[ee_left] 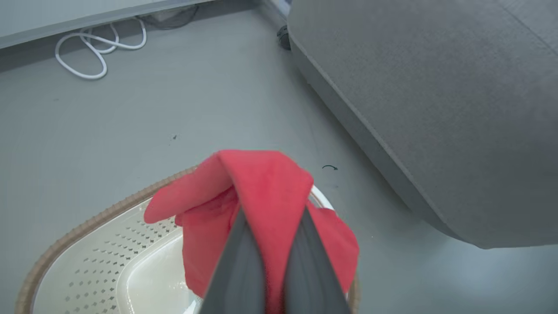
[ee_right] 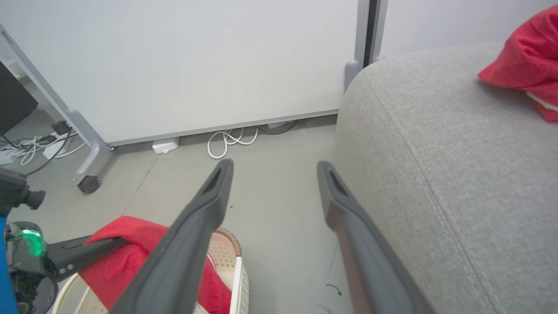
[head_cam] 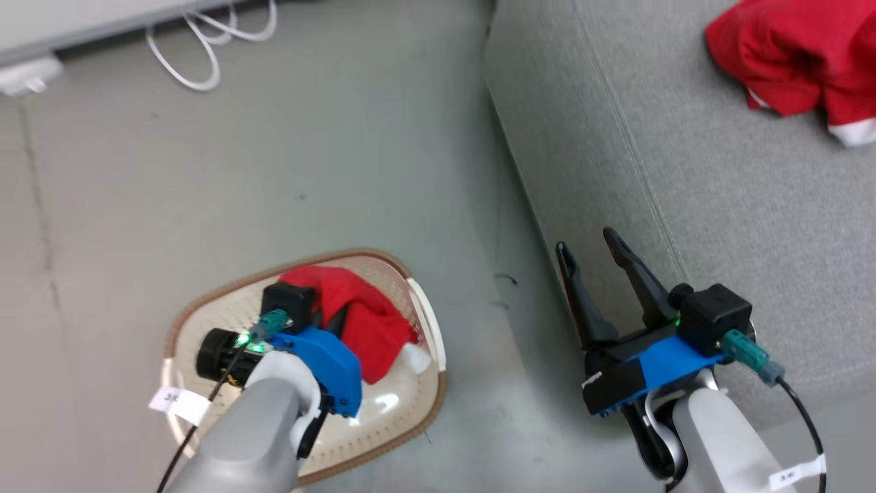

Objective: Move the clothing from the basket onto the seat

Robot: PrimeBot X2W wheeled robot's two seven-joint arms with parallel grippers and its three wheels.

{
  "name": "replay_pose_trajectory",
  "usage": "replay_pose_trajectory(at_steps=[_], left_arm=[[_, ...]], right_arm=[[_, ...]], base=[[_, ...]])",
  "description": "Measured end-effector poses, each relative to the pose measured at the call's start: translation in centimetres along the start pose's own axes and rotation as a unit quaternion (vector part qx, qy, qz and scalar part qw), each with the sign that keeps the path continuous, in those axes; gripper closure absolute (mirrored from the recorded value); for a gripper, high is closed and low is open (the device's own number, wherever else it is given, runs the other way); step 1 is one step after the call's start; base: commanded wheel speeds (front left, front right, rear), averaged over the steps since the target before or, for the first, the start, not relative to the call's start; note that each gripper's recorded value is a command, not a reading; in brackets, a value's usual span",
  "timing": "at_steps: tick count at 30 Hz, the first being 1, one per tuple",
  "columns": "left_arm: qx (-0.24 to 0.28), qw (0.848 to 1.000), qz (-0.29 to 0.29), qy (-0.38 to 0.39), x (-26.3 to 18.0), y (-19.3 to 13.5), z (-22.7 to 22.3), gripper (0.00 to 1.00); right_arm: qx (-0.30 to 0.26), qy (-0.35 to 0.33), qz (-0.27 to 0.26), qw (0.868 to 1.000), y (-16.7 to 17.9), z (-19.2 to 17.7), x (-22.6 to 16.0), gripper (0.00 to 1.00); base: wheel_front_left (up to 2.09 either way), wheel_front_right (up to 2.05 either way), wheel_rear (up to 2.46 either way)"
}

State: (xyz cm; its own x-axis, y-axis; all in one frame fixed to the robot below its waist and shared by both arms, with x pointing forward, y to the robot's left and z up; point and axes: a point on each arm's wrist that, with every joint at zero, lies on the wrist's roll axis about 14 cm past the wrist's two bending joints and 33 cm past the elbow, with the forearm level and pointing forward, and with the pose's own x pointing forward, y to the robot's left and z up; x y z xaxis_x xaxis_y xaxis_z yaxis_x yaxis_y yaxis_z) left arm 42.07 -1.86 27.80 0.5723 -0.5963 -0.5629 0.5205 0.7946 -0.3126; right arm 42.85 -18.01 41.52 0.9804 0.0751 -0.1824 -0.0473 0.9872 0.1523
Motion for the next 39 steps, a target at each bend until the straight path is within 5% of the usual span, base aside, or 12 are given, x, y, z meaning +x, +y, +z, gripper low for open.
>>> replay_pose_trajectory(at_steps=[23, 39], left_arm=[[0.115, 0.966, -0.023, -0.231, -9.8, -6.4, 16.7, 1.00], [0.161, 0.943, -0.056, -0.286, -12.3, -9.9, 22.5, 1.00]], right_arm=[[-0.002, -0.055, 0.090, 0.994, 7.1, 5.7, -3.8, 0.00], [-0.002, -0.050, 0.112, 0.992, 8.7, 5.6, -4.7, 0.00]], base=[[0.00, 0.00, 0.00], [0.00, 0.00, 0.00]])
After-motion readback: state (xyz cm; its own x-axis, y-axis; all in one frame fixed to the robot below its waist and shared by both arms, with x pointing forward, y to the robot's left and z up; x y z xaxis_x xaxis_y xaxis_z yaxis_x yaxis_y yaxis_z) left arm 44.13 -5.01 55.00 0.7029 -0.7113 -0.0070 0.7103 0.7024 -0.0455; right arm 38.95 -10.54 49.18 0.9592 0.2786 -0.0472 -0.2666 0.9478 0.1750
